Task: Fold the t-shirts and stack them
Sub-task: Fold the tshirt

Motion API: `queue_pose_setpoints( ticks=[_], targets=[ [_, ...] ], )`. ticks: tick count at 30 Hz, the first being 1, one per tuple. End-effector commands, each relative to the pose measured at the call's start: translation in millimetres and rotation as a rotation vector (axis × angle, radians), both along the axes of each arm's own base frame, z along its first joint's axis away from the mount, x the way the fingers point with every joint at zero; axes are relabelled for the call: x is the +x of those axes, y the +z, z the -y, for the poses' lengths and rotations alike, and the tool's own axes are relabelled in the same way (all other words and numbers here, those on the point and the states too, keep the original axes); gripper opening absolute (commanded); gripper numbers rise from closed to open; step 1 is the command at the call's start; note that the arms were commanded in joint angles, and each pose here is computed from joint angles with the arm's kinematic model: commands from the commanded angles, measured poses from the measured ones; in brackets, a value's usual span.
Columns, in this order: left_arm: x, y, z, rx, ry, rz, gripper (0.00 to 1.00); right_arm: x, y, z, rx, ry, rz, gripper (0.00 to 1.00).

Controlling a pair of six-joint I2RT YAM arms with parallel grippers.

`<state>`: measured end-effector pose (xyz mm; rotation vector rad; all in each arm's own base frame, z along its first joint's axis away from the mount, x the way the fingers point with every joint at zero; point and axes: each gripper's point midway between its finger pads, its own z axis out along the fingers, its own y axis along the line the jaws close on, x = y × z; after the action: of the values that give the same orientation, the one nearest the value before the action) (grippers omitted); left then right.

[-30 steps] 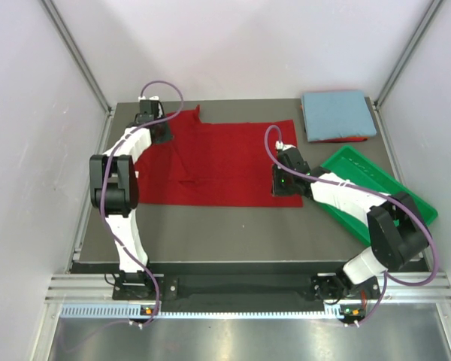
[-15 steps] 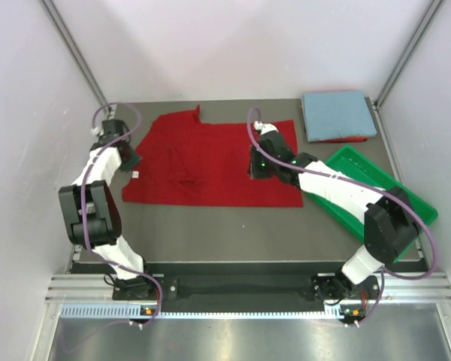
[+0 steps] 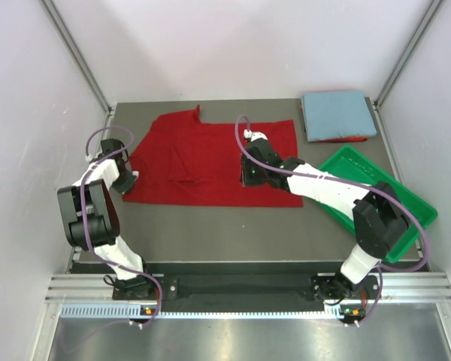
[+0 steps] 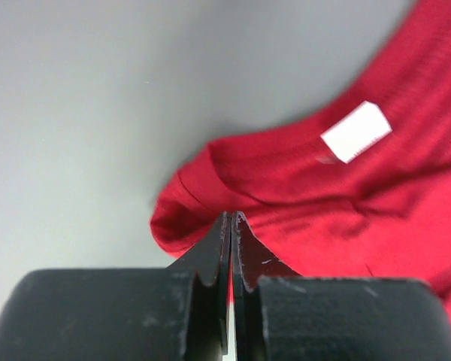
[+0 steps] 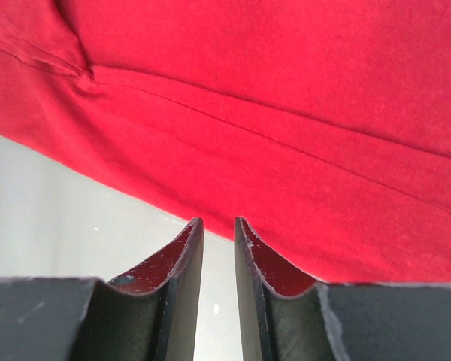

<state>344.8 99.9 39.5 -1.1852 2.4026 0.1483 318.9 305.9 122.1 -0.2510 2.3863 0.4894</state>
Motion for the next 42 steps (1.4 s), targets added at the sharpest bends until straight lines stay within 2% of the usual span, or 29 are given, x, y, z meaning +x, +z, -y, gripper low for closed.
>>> queue_pose_setpoints(
  ticks=[1, 7, 14, 16, 17, 18, 19, 20, 22, 29, 35, 42],
  targets=[
    [-1, -12, -16, 0.055, 0.074, -0.025, 0.00, 3, 3, -2, -0.004, 0.005, 0.035, 0.24],
    [-3, -11, -34, 0.142, 0.124, -0.054, 0.00, 1, -3, 5, -0.027, 0.019, 0.036, 0.24],
    [17, 36, -53, 0.236, 0.111, -0.012, 0.00, -3, 0, 12, -0.025, 0.015, 0.044, 0.25],
    [31, 56, -40, 0.199, 0.026, 0.061, 0.05, -5, 2, 13, -0.025, 0.016, 0.044, 0.25],
    [38, 63, -30, 0.168, -0.020, 0.104, 0.10, -6, 3, 14, -0.023, 0.017, 0.044, 0.25],
    [44, 69, -19, 0.140, -0.097, 0.142, 0.20, -7, 4, 14, -0.020, 0.017, 0.046, 0.25],
    [55, 78, 6, 0.039, -0.188, 0.222, 0.23, -8, 5, 16, -0.020, 0.013, 0.046, 0.25],
    [60, 79, 18, 0.000, -0.226, 0.254, 0.26, -8, 5, 17, -0.021, 0.012, 0.047, 0.25],
    [63, 77, 49, -0.124, -0.292, 0.290, 0.30, -9, 7, 18, -0.017, 0.008, 0.048, 0.25],
    [73, 59, 109, -0.350, -0.431, 0.384, 0.33, -13, 11, 22, -0.016, 0.004, 0.051, 0.25],
    [73, 38, 136, -0.353, -0.478, 0.340, 0.36, -13, 12, 24, -0.023, 0.001, 0.057, 0.25],
    [70, 21, 143, -0.322, -0.480, 0.294, 0.39, -14, 13, 27, -0.028, -0.003, 0.063, 0.25]
  ],
)
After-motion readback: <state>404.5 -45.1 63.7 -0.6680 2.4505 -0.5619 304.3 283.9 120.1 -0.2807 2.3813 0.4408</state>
